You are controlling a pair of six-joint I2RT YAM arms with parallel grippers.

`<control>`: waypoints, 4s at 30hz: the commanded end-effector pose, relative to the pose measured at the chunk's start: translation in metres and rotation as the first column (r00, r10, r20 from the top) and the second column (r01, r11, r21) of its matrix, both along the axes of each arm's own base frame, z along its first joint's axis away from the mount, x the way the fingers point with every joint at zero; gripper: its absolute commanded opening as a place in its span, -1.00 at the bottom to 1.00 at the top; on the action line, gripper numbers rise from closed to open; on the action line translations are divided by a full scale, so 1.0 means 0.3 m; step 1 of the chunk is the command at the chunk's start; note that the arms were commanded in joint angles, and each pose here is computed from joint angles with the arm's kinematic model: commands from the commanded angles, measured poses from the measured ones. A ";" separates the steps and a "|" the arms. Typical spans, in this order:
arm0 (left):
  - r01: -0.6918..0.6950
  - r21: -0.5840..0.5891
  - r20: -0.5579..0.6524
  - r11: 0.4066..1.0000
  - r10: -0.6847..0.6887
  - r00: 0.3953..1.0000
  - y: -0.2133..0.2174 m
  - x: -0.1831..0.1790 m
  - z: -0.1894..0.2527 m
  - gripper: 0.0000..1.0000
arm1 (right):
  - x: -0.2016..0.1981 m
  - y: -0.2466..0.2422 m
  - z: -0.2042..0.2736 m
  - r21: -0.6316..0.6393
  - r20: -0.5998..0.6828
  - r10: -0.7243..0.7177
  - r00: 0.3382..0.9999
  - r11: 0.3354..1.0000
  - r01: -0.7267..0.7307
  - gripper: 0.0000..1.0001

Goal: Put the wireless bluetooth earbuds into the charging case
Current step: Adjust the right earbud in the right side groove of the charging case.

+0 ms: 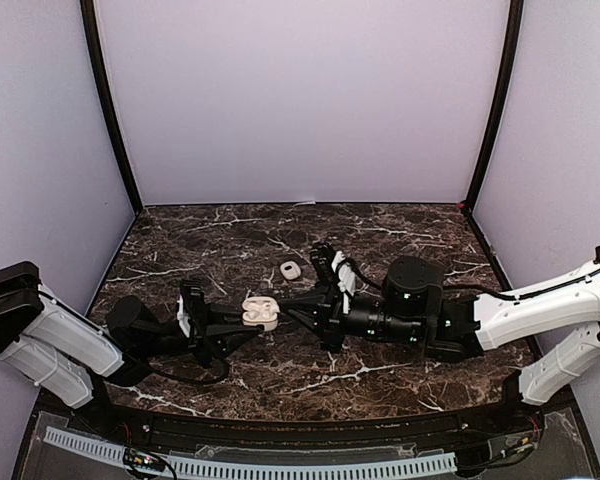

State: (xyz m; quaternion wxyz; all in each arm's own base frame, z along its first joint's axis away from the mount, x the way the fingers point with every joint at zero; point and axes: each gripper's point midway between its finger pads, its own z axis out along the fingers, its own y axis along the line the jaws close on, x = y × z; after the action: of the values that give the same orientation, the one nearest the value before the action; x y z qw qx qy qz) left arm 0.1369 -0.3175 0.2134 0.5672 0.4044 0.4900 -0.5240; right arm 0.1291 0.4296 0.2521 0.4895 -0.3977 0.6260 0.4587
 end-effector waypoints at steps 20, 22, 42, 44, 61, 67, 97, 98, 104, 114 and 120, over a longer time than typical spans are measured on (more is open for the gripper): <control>-0.030 -0.039 0.045 0.999 0.032 0.998 0.004 0.010 0.062 -1.00 | -0.130 -0.032 0.024 -0.014 0.047 0.183 0.982 0.983 -0.183 -1.00; -0.029 -0.039 0.042 0.999 0.031 0.999 0.004 0.010 0.061 -1.00 | -0.140 -0.040 0.027 -0.021 0.054 0.195 0.979 0.981 -0.194 -0.99; 0.017 -0.031 0.037 0.999 -0.015 0.999 -0.012 -0.006 0.059 -1.00 | 0.031 -0.054 -0.010 -0.075 0.041 -0.101 0.994 0.992 0.104 -1.00; 0.016 -0.029 0.038 0.999 -0.015 0.999 -0.014 -0.005 0.057 -1.00 | 0.017 -0.030 -0.014 -0.085 0.044 -0.079 0.996 0.993 0.082 -1.00; 0.007 -0.025 0.033 1.000 -0.006 0.999 -0.010 -0.002 0.047 -1.00 | -0.125 0.070 0.008 -0.067 0.079 0.135 0.988 0.989 -0.130 -1.00; 0.004 -0.024 0.032 1.000 -0.003 0.999 -0.007 -0.003 0.045 -1.00 | -0.135 0.075 0.005 -0.076 0.082 0.149 0.985 0.987 -0.143 -1.00; 0.002 -0.026 0.032 1.000 -0.002 0.999 -0.013 0.003 0.050 -1.00 | -0.072 0.032 0.041 -0.069 0.160 -0.010 0.987 0.997 0.021 -1.00; 0.002 -0.027 0.034 1.000 -0.001 0.999 -0.013 0.003 0.052 -1.00 | -0.082 0.036 0.037 -0.073 0.161 0.003 0.987 0.997 0.008 -1.00; 0.001 -0.028 0.035 1.000 0.000 0.999 -0.011 0.002 0.053 -1.00 | -0.107 0.054 0.028 -0.087 0.164 0.047 0.985 0.996 -0.033 -1.00; 0.002 -0.028 0.036 1.000 -0.001 0.999 -0.009 0.000 0.054 -1.00 | -0.112 0.061 0.029 -0.098 0.172 0.051 0.984 0.995 -0.034 -1.00; 0.002 -0.027 0.040 1.000 -0.001 0.999 -0.007 -0.002 0.056 -1.00 | -0.134 -0.001 0.042 -0.061 0.194 0.063 0.979 0.997 -0.052 -0.98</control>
State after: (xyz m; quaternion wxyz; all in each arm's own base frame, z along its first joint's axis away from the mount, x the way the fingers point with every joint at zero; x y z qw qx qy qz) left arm 0.1391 -0.3185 0.2174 0.5719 0.4048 0.4898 -0.5188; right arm 0.0984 0.4398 0.2445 0.5031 -0.4759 0.6061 0.3913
